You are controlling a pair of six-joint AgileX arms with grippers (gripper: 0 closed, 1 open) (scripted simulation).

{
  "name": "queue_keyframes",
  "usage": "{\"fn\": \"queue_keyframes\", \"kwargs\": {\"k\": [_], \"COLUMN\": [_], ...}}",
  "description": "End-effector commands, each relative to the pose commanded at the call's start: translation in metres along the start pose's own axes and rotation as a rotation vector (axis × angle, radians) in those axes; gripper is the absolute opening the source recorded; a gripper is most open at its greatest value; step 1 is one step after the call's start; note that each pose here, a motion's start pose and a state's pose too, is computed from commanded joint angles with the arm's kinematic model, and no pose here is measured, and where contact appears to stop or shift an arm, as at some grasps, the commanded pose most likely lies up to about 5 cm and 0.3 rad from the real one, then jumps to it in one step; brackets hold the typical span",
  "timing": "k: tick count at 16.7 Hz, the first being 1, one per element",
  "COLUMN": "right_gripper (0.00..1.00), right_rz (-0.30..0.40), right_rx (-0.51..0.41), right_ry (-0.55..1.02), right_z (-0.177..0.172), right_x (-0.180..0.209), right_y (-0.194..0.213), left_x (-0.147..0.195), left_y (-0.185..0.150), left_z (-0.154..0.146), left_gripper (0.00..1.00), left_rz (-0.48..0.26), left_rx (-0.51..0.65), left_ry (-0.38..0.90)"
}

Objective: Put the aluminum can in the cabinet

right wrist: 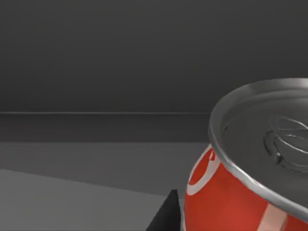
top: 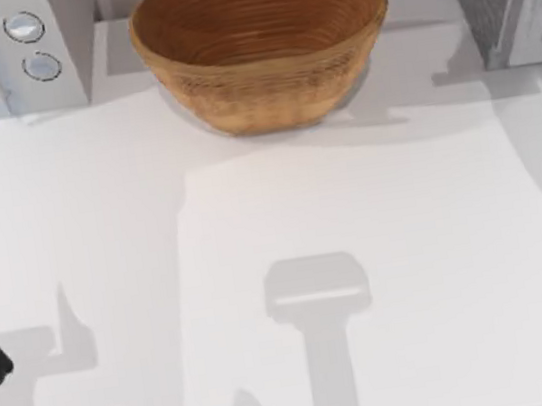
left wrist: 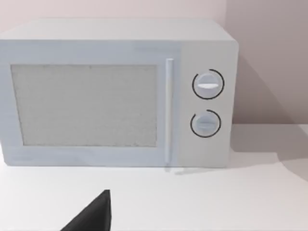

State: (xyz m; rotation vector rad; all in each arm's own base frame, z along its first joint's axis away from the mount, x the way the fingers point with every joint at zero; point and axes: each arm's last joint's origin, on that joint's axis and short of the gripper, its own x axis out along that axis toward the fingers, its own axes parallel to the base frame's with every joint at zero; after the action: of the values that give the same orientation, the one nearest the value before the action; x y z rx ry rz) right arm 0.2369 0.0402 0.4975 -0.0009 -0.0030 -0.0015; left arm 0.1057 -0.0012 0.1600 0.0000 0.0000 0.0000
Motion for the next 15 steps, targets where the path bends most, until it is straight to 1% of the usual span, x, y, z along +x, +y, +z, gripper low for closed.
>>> {"fn": "queue_keyframes", "kwargs": {"k": [4,11,15], "right_gripper": [0.00,0.00,0.00], "right_rz": [0.003,0.001,0.003], "right_rx": [0.003,0.004,-0.003], "right_ry": [0.005,0.006,0.003], "right_z": [0.012,0.013,0.026], "right_x": [0.019,0.022,0.046], "right_y": [0.007,0.007,0.009], "left_x": [0.000,0.000,0.000], "left_y": [0.000,0.000,0.000], "left_z": [0.000,0.000,0.000], "left_gripper": [1.00,1.00,1.00], "left_rz": [0.000,0.000,0.000], "left_rx": [0.000,0.000,0.000], "left_ry": [0.000,0.000,0.000]}}
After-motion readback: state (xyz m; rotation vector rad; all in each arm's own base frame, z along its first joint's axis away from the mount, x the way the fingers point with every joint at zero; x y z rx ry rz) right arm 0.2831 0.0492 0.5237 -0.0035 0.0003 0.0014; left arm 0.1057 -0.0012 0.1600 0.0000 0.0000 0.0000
